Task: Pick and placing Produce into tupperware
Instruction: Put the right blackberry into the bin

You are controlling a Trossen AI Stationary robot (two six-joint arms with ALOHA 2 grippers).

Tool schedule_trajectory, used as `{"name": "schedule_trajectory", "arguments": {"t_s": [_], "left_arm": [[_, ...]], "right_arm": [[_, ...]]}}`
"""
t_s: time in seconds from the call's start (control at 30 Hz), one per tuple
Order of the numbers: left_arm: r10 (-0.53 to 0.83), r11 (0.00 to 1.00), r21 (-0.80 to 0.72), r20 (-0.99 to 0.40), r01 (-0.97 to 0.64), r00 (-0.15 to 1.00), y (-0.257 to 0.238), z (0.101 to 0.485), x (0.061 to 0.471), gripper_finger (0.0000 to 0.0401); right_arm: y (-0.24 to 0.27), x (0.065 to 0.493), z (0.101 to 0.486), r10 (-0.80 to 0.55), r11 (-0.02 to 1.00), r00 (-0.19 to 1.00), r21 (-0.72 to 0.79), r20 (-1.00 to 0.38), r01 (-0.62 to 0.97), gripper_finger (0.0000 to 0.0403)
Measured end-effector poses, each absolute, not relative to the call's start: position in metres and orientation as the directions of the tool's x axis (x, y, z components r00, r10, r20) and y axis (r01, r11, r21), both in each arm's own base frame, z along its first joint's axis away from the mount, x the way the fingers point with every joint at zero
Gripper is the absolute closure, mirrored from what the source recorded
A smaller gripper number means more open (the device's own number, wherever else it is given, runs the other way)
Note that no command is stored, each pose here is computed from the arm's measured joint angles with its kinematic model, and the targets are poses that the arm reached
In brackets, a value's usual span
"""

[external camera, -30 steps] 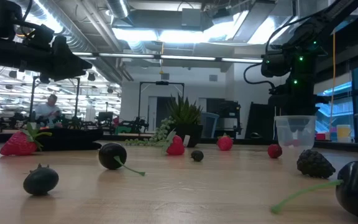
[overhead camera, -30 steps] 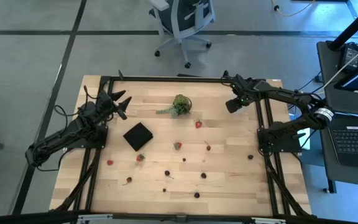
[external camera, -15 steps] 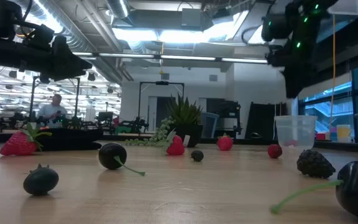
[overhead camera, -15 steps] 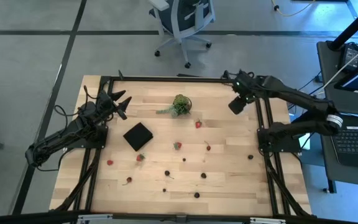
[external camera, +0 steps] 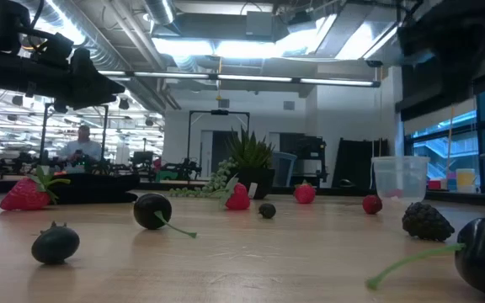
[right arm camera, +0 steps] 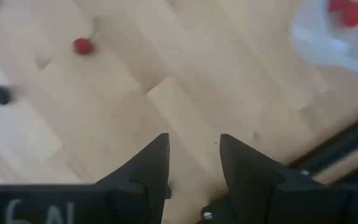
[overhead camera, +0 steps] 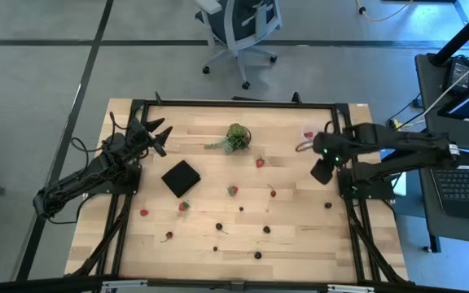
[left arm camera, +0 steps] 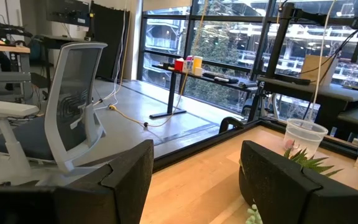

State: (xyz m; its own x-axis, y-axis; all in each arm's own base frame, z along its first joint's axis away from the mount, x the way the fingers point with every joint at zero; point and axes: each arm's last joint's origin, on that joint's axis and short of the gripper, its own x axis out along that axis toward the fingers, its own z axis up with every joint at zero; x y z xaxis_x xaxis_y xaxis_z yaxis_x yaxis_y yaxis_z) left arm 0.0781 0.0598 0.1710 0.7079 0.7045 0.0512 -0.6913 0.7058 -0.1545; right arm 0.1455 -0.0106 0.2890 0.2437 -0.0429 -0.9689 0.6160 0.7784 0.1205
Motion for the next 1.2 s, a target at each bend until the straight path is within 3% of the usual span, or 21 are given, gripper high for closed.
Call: {"name": "schedule_trajectory", "arguments": {"t_s": [0.37,0.6,0.8,1.2], "left_arm": [[0.704,0.706,-0.155,0.05,-0.691,0.708,0.06,0.171,0.078,0.0165],[0.704,0.706,-0.156,0.051,-0.691,0.708,0.06,0.171,0.078,0.0165],[0.705,0.706,-0.156,0.05,-0.691,0.708,0.06,0.171,0.078,0.0165],[0.704,0.706,-0.155,0.049,-0.691,0.708,0.06,0.171,0.078,0.0165]], "right_arm": [[0.019,0.151,0.237,0.015,0.835,0.262,0.156,-0.965,0.527,0.0248],[0.022,0.14,0.203,0.077,0.836,0.151,0.146,-0.986,0.53,0.0173],[0.024,0.136,0.19,0.078,0.779,0.131,0.142,-0.988,0.611,0.0129],[0.038,0.131,0.186,0.082,0.7,0.088,0.12,-0.993,0.704,0.0144]]}}
